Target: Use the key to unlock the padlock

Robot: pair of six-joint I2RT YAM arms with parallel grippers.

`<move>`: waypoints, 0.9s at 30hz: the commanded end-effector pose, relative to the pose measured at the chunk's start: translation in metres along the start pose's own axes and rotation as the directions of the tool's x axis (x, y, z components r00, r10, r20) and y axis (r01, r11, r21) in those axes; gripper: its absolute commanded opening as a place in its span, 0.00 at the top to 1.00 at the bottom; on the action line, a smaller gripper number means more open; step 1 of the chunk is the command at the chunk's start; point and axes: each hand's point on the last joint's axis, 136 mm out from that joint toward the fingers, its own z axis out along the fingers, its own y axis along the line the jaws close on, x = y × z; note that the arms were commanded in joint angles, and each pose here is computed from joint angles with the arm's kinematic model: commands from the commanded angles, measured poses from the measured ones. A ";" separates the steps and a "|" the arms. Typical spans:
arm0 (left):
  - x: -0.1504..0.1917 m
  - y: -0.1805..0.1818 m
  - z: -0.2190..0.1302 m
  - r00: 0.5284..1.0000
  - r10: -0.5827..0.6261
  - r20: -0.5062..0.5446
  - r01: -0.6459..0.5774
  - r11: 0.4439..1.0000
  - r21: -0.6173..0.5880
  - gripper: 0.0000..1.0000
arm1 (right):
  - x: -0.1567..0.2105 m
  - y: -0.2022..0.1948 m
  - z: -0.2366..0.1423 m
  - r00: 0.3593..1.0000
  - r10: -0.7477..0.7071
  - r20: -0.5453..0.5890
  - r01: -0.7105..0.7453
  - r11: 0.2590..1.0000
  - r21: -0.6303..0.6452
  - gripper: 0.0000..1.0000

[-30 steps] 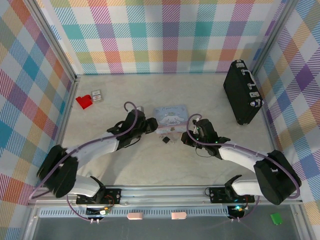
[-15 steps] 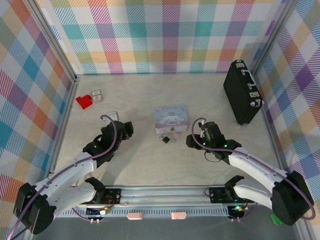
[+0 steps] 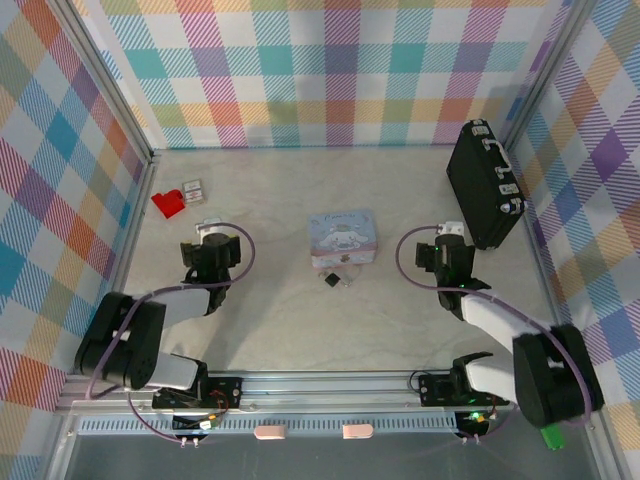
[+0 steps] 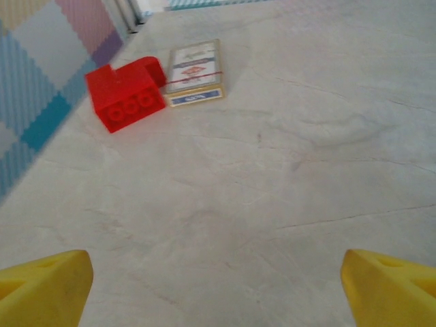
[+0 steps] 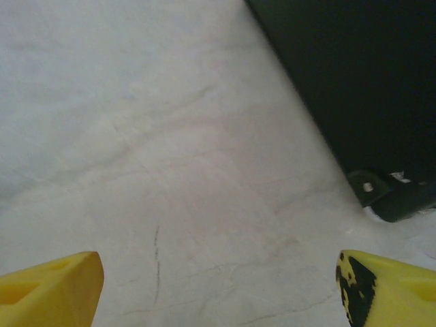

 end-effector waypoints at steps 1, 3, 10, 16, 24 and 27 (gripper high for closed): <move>-0.022 -0.022 0.006 0.989 -0.057 0.135 0.036 0.988 0.152 0.05 | -0.049 0.005 0.009 0.974 0.031 0.226 -0.014 0.997 -0.076 0.12; -0.017 -0.022 0.011 0.992 -0.079 0.101 0.060 0.981 0.183 0.00 | -0.055 0.005 0.013 0.964 0.039 0.264 -0.005 0.991 -0.131 0.12; -0.006 -0.018 0.028 0.990 -0.137 0.031 0.125 0.963 0.240 0.00 | -0.036 0.006 0.046 0.979 0.104 0.174 -0.054 0.961 -0.271 0.12; -0.006 -0.018 0.028 0.990 -0.138 0.038 0.126 0.963 0.237 0.00 | -0.037 0.007 0.046 0.980 0.098 0.176 -0.049 0.963 -0.264 0.01; -0.007 -0.018 0.028 0.990 -0.138 0.039 0.125 0.963 0.240 0.00 | -0.037 0.008 0.047 0.981 0.096 0.171 -0.047 0.962 -0.269 0.01; -0.007 -0.018 0.028 0.990 -0.139 0.039 0.125 0.963 0.240 0.00 | -0.037 0.009 0.047 0.981 0.095 0.167 -0.047 0.962 -0.270 0.01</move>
